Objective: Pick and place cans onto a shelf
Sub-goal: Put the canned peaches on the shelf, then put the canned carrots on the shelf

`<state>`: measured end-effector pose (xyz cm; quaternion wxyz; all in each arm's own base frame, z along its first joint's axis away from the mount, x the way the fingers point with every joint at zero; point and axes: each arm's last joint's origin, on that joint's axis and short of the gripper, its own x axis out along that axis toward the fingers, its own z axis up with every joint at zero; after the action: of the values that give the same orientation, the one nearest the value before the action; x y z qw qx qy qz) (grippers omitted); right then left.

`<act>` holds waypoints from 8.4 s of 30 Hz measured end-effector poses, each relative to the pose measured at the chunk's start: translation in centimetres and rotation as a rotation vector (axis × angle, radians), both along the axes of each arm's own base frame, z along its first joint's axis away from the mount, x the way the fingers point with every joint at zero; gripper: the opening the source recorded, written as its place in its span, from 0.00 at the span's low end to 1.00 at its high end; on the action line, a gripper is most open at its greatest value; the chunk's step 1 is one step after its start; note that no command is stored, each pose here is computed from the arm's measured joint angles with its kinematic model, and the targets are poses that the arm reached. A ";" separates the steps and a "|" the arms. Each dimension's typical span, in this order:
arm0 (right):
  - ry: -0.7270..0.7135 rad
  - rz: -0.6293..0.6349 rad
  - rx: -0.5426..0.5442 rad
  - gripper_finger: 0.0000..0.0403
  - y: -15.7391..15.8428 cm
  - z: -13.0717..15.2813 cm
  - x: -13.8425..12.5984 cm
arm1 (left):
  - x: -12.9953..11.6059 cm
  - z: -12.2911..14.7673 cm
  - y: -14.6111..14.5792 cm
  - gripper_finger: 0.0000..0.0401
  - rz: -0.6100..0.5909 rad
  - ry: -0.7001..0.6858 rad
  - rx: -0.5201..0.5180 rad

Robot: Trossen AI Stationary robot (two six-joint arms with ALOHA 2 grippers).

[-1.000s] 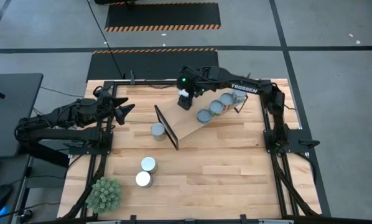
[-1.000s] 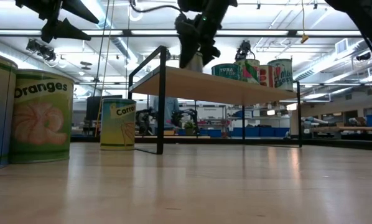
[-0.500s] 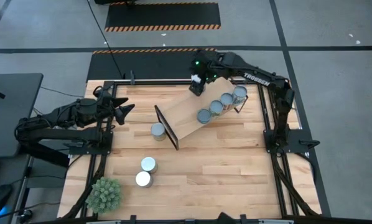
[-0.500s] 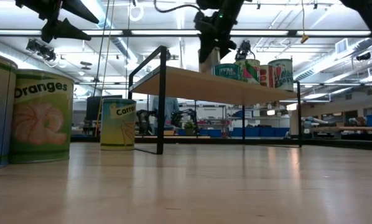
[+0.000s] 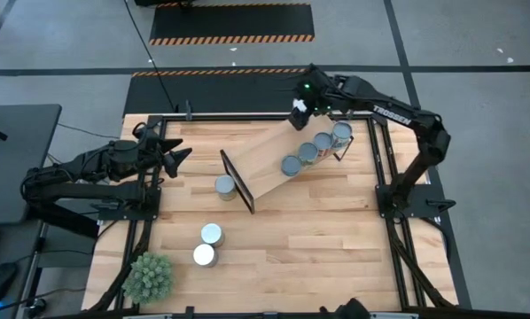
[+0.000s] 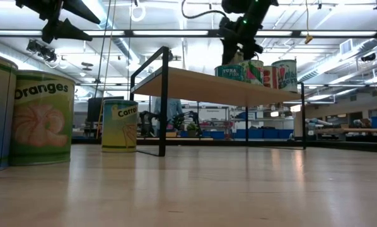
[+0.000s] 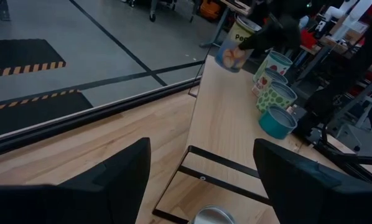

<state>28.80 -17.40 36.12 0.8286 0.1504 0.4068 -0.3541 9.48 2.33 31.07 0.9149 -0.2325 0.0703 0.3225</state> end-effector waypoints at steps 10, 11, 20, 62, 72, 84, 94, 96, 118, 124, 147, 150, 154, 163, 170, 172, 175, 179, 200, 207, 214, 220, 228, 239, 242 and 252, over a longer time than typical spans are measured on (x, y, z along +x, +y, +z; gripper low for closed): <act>0.061 0.251 -0.009 0.80 -2.4 -1.0 -1.9 | 0.0 0.0 0.0 0.72 0.006 -0.001 0.001; 0.059 0.275 -0.009 0.80 -2.8 -1.0 -2.2 | 0.0 0.0 0.0 0.72 0.006 -0.001 0.001; 0.038 0.561 -0.076 0.80 -5.1 -0.8 -4.0 | 0.0 0.0 0.0 0.72 0.011 -0.010 -0.012; 0.255 0.737 -0.119 0.95 -4.9 -0.9 -5.4 | 0.0 0.1 0.0 0.72 0.015 -0.027 -0.024; 0.314 0.725 -0.076 0.95 -4.5 -0.8 -5.9 | 0.0 0.1 0.0 0.72 0.015 -0.027 -0.024; 0.447 0.704 -0.133 0.95 -4.7 -0.8 -6.2 | 0.0 0.1 0.0 0.72 0.015 -0.026 -0.023; 0.487 0.695 -0.140 0.95 -4.7 -0.8 -6.3 | 0.0 0.1 0.0 0.72 0.014 -0.025 -0.023; 0.494 0.689 -0.147 0.94 -4.7 -0.7 -6.4 | 0.0 0.1 0.0 0.72 0.014 -0.025 -0.023; 0.549 0.372 -0.569 0.92 0.4 5.9 -7.7 | 0.9 -0.4 -0.5 0.72 -0.183 0.004 -0.125; 0.205 0.358 -0.593 0.92 2.7 7.5 -5.9 | 2.9 -2.1 -0.6 0.72 -0.282 0.198 -0.174; -0.035 0.566 -0.527 0.92 9.8 5.3 2.2 | 11.0 -8.8 -0.2 0.99 -0.311 0.615 -0.241; -0.023 0.560 -0.532 0.92 10.0 5.3 2.2 | 11.5 -9.1 -0.2 0.99 -0.296 0.609 -0.252; -0.038 0.538 -0.514 0.92 10.1 5.3 2.1 | 11.5 -9.1 -0.4 0.99 -0.319 0.607 -0.267; -0.048 0.523 -0.502 0.92 10.1 5.4 2.1 | 11.5 -9.3 -0.8 0.99 -0.415 0.651 -0.229; -0.046 0.526 -0.506 0.92 10.1 5.4 2.1 | 12.2 -10.7 -0.6 0.99 -0.408 0.733 -0.232; -0.048 0.526 -0.506 0.92 10.1 5.4 2.1 | 12.4 -11.0 -0.6 0.99 -0.409 0.749 -0.239; -0.048 0.526 -0.507 0.92 10.1 5.4 2.1 | 12.6 -11.4 -0.6 0.99 -0.412 0.764 -0.246; -0.052 0.531 -0.503 0.92 10.1 5.4 2.1 | 13.3 -11.8 -0.6 0.99 -0.423 0.759 -0.217; -0.059 0.526 -0.496 0.92 10.2 5.4 2.1 | 14.9 -12.3 -0.2 0.99 -0.367 0.703 -0.111; -0.057 0.528 -0.498 0.92 10.2 5.4 2.1 | 14.9 -12.4 -0.3 0.87 -0.401 0.705 -0.138; -0.057 0.528 -0.498 0.92 10.2 5.4 2.1 | 14.3 -12.1 0.0 0.78 -0.423 0.706 -0.195; -0.045 0.526 -0.511 0.92 10.1 5.4 2.1 | 11.7 -10.4 0.3 0.78 -0.434 0.758 -0.274; -0.051 0.520 -0.517 0.92 9.7 5.5 2.0 | 9.3 -3.0 2.9 0.79 -0.326 0.846 -0.155; -0.084 0.503 -0.527 0.92 9.5 5.8 2.1 | 9.6 4.0 8.9 0.80 0.034 0.648 0.211; -0.065 0.481 -0.548 0.92 9.5 5.9 2.0 | 10.3 5.0 10.1 0.80 0.012 0.462 0.245; -0.126 0.371 -0.581 0.92 9.0 10.7 -1.0 | 16.8 5.1 13.9 0.80 -0.208 0.262 0.198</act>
<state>27.82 -8.40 46.86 0.9105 -0.1467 0.2574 -0.2884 26.30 16.21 36.20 0.9447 -0.0889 0.1804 0.2589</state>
